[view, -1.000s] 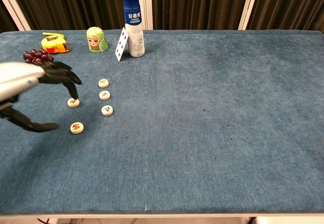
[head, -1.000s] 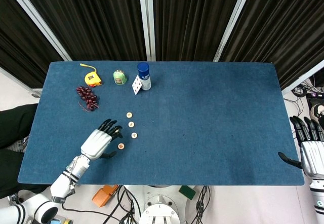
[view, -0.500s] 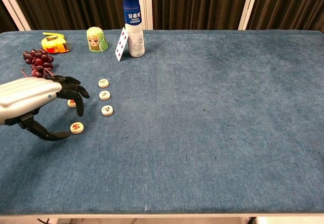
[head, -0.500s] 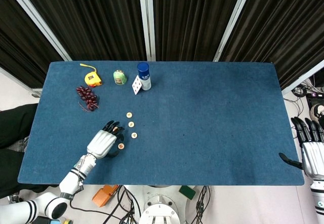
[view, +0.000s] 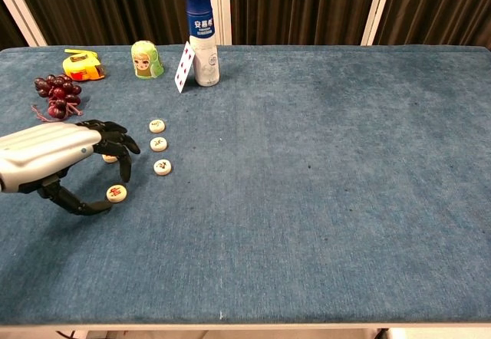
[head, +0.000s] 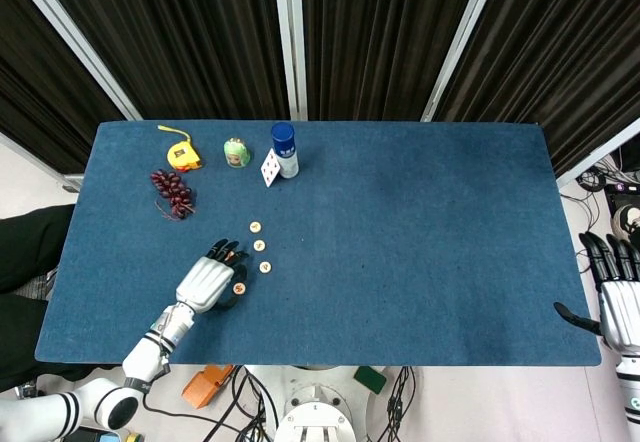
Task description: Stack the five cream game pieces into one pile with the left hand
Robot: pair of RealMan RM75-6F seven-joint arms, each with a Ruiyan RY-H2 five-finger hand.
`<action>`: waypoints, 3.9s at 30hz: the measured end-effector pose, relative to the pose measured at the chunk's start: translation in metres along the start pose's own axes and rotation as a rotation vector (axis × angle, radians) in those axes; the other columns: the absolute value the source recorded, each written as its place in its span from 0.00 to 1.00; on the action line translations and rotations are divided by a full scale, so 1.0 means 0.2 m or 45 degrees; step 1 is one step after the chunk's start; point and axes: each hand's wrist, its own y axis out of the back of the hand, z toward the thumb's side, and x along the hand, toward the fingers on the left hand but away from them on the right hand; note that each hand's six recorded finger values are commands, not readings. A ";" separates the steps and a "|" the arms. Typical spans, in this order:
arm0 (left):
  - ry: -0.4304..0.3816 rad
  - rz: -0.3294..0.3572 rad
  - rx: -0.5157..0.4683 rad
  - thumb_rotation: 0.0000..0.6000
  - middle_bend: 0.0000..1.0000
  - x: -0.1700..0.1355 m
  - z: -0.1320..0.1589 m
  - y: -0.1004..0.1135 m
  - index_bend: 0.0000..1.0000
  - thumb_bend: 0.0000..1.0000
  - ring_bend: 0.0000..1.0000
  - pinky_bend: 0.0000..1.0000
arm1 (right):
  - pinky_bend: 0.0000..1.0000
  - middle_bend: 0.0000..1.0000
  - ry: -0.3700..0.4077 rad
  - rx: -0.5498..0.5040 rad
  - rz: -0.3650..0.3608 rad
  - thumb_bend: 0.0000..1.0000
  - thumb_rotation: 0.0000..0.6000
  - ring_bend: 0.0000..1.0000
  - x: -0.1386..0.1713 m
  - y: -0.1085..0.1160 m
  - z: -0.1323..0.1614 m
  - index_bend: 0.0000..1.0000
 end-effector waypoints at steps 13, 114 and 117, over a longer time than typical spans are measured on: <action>0.010 -0.009 -0.007 1.00 0.17 0.02 0.00 -0.01 0.49 0.34 0.03 0.01 | 0.09 0.14 -0.009 -0.005 0.007 0.15 1.00 0.00 -0.01 -0.01 -0.01 0.00; 0.014 0.033 -0.072 1.00 0.16 0.30 0.14 0.15 0.41 0.31 0.00 0.01 | 0.09 0.14 -0.041 -0.028 -0.013 0.15 1.00 0.00 0.01 -0.01 -0.06 0.00; 0.008 0.021 -0.054 1.00 0.16 0.31 0.16 0.14 0.41 0.31 0.00 0.01 | 0.09 0.14 -0.047 -0.027 -0.017 0.15 1.00 0.00 0.02 -0.01 -0.07 0.01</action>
